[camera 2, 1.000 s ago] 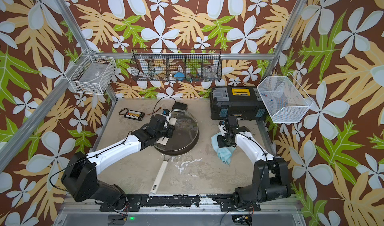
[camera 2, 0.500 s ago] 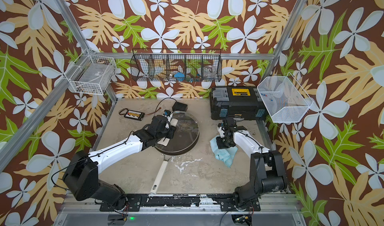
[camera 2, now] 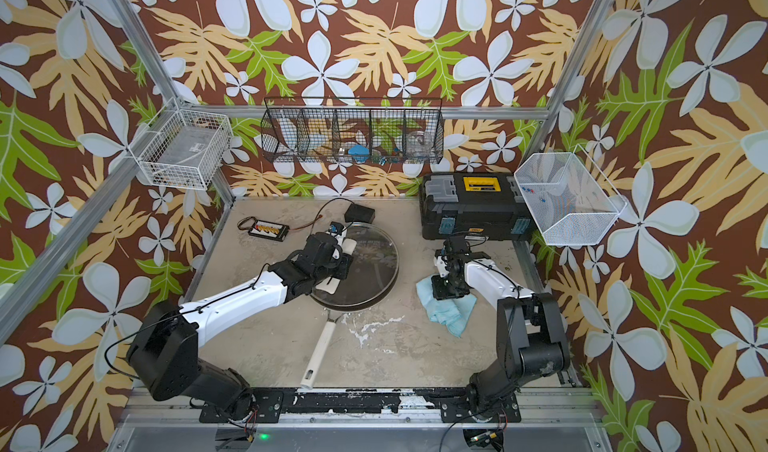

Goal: Wipe the pot lid with a cloth
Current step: Place the pot lid on the cooking pot.

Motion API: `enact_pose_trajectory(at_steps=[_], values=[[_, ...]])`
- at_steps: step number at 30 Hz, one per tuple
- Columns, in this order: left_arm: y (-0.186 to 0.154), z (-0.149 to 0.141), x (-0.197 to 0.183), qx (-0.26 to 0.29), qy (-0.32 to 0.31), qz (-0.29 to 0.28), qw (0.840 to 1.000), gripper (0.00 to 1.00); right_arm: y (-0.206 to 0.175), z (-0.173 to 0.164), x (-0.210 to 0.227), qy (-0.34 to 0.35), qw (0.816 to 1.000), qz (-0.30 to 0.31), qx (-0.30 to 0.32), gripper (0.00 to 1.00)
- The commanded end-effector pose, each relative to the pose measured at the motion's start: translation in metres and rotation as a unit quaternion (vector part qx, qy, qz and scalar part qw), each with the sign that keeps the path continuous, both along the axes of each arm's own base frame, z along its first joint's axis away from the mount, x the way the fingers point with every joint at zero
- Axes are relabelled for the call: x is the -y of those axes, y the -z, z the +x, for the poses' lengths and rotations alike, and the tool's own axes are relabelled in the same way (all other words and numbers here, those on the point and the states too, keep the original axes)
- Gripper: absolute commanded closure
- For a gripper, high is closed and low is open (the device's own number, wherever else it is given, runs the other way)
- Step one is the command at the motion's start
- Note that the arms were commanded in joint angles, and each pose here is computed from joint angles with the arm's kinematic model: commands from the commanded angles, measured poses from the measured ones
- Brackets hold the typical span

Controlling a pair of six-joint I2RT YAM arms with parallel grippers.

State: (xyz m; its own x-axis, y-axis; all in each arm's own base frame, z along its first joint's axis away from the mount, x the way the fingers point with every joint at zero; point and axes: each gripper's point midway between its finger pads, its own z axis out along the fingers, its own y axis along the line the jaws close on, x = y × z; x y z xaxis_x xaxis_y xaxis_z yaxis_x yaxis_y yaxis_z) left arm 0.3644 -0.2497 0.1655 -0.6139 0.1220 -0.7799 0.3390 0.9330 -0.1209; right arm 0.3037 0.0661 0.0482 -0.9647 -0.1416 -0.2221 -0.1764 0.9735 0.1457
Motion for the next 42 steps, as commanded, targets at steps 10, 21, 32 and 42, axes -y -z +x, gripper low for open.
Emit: enact_pose_trajectory(at_steps=[10,21,32,42], values=[[-0.02,0.008,0.015,0.044,-0.003,-0.037,0.998,1.0,-0.02,0.011,0.008,0.009,0.999,-0.02,0.046,0.05],[-0.006,0.004,0.014,0.035,-0.008,-0.022,0.999,1.0,-0.043,0.017,0.017,0.024,0.994,-0.029,0.105,0.0],[-0.002,0.007,0.009,0.046,-0.03,0.011,0.998,1.0,-0.049,0.014,0.015,0.023,0.993,-0.019,0.116,0.0],[-0.004,0.009,0.004,0.048,-0.049,0.026,0.997,1.0,-0.052,0.015,0.014,0.022,0.992,-0.016,0.123,0.0]])
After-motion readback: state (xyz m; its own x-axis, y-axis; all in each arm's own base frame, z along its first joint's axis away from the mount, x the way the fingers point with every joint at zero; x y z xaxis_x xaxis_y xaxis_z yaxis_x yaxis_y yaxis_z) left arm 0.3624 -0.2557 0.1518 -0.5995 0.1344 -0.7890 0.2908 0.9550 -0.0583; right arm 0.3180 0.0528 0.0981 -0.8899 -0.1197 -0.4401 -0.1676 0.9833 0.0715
